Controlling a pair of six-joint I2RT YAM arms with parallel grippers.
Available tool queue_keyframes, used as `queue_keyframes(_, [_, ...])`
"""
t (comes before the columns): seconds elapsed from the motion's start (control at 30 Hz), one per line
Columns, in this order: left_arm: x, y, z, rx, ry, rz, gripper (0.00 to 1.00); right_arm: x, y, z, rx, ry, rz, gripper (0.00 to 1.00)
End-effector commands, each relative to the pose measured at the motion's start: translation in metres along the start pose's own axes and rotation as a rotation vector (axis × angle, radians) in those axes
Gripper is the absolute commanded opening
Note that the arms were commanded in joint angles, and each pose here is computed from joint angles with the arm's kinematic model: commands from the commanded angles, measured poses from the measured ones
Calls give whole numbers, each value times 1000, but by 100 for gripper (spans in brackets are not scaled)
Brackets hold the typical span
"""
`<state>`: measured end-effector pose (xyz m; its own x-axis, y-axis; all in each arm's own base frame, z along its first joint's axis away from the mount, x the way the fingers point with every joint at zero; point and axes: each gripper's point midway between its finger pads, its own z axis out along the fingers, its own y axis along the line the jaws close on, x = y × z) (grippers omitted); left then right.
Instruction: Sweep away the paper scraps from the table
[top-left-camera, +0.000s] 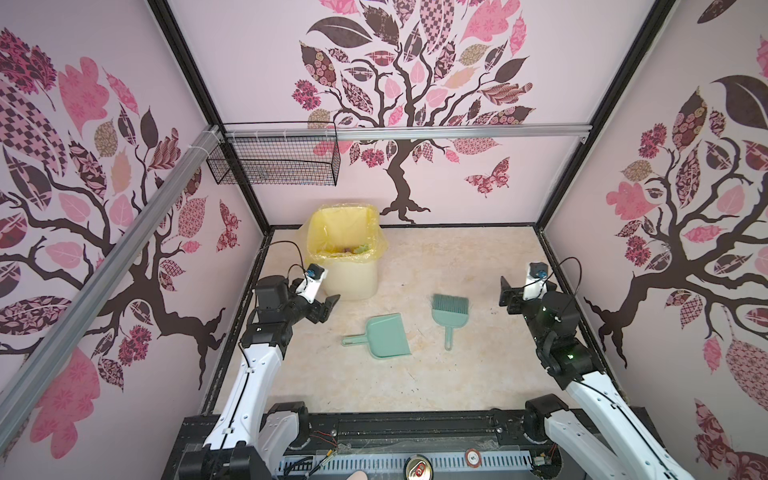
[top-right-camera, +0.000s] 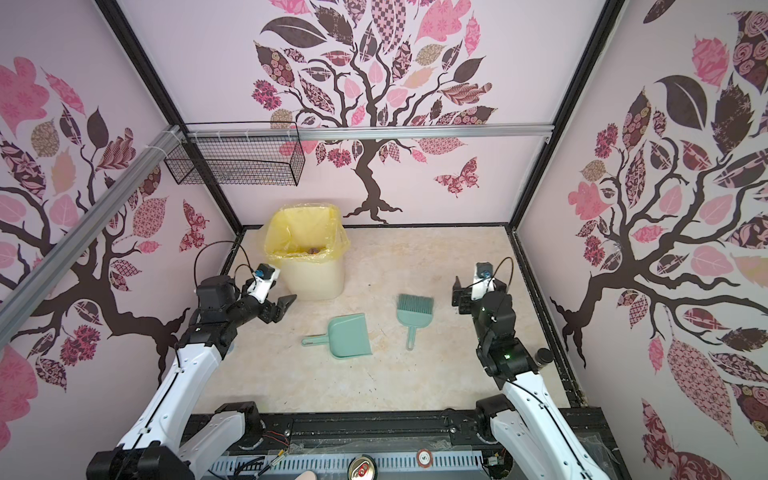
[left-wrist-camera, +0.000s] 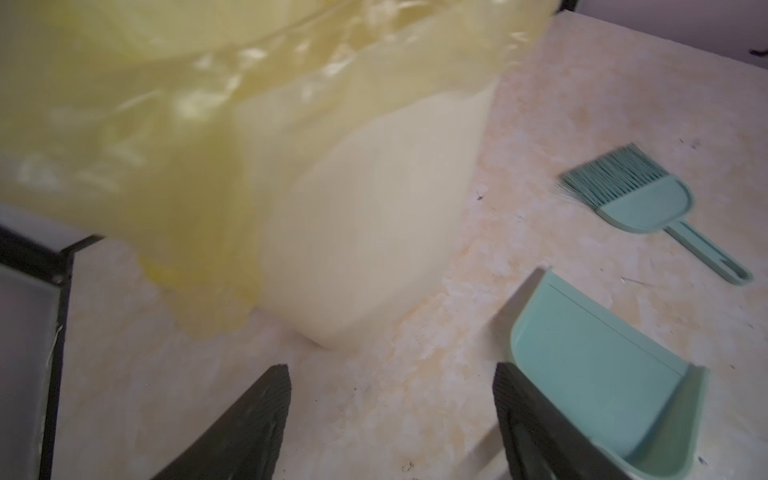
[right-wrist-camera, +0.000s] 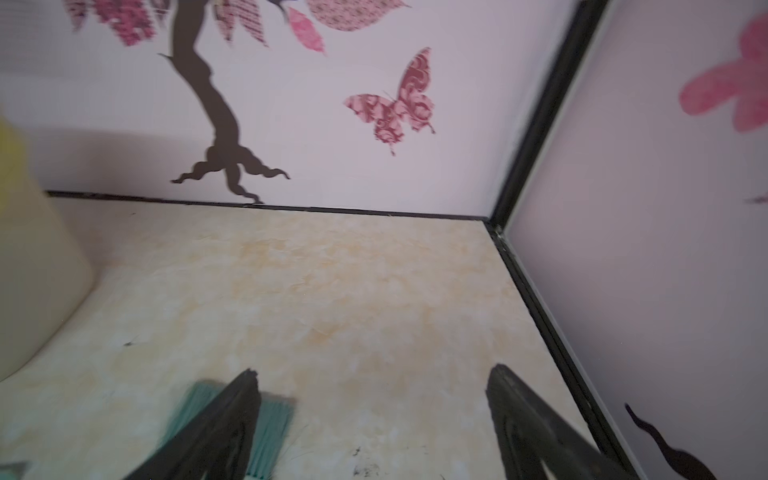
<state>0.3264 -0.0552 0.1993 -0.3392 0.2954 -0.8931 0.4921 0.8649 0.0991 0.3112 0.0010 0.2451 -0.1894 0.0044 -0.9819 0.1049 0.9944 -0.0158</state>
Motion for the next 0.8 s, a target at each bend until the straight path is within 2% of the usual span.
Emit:
queue_keyframes(0.0, [1, 30, 12, -148, -120, -164, 79, 1, -15, 11, 28, -112, 136, 89])
queue_keyframes(0.1, [12, 47, 16, -249, -171, -210, 79, 24, -24, 14, 78, -210, 136, 89])
queue_keyframes(0.2, [19, 54, 19, -297, -219, -242, 77, 51, -27, 24, 104, -180, 139, 89])
queue_keyframes(0.3, [28, 62, 20, -350, -273, -283, 75, 68, -28, 26, 105, -220, 152, 89])
queue_keyframes(0.43, [49, 61, 33, -343, -241, -312, 72, 85, -19, 36, 61, -211, 151, 89])
queue_keyframes(0.53, [56, 64, 31, -381, -283, -297, 72, 98, -19, 41, 64, -199, 151, 89])
queue_keyframes(0.63, [59, 71, 35, -402, -260, -304, 72, 94, -19, 43, 67, -250, 153, 93])
queue_keyframes(0.7, [64, 77, 41, -421, -246, -308, 72, 101, -17, 53, 70, -194, 144, 99])
queue_keyframes(0.77, [71, 81, 50, -430, -234, -318, 72, 105, -21, 64, 101, -142, 149, 100])
